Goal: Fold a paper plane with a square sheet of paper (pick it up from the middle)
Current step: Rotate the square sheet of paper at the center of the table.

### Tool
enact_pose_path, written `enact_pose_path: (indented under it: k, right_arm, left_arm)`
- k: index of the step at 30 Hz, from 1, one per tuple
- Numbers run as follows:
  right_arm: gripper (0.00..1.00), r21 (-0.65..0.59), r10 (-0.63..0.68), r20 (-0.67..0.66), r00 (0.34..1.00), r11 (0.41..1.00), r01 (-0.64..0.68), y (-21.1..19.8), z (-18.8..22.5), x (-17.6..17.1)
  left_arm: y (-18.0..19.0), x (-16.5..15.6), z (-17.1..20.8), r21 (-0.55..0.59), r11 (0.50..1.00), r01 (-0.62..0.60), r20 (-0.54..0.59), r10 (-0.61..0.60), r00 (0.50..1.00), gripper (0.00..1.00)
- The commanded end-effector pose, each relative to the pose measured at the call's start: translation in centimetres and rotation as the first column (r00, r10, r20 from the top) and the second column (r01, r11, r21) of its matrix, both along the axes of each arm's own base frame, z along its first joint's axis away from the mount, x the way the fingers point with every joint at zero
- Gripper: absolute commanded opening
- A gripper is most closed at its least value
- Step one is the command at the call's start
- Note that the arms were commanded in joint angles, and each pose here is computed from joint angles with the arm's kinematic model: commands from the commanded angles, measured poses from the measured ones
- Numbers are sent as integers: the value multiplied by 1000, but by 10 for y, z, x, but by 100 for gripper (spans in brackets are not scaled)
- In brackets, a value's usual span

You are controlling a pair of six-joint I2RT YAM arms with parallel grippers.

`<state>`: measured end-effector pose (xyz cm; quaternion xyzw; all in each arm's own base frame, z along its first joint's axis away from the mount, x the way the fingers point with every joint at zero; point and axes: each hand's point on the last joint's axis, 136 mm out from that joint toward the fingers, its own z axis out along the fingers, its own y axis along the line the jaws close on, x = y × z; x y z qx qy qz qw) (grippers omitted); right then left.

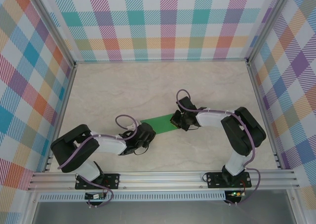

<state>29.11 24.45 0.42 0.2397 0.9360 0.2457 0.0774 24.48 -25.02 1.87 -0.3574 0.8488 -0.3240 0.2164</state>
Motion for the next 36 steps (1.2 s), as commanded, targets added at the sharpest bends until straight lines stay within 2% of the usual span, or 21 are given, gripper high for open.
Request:
enact_pose_path:
  k: [1, 8, 17, 24, 29, 30, 32, 34, 36]
  right_arm:
    - [0, -323, -67, -242, 968, 946, -15, -74, -77, -65]
    - [0, -326, -60, -247, 967, 945, -25, -75, -80, -65]
    - [0, -319, -42, -246, 968, 947, -39, -72, -78, -62]
    - [0, -288, 19, -209, 978, 954, -80, -60, -66, -49]
    - [1, -198, 196, -81, 977, 958, -209, -25, -26, -16]
    - [1, -183, 227, -51, 973, 955, -233, -17, -16, -9]
    - [5, -155, 298, 13, 955, 944, -292, 2, 5, 3]
    - [15, -132, 356, 64, 932, 929, -346, 22, 23, 8]
    - [25, -107, 402, 98, 910, 914, -392, 44, 34, 8]
  left_arm:
    - [50, -23, -28, 172, 982, -75, -79, 89, 993, 0]
    - [71, -41, -40, 194, 977, -90, -134, 118, 984, 0]
    - [94, -42, -23, 240, 963, -121, -94, 147, 985, 0]
    - [88, -27, -3, 240, 970, -36, -62, 52, 997, 0]
    - [88, -5, 32, 286, 957, 56, -24, -51, 998, 0]
    - [89, 0, 38, 300, 951, 74, -29, -68, 997, 2]
    - [96, 8, 46, 333, 936, 117, -58, -103, 993, 20]
    - [106, 15, 50, 367, 919, 146, -94, -119, 988, 39]
    - [116, 22, 53, 396, 904, 162, -123, -123, 985, 52]
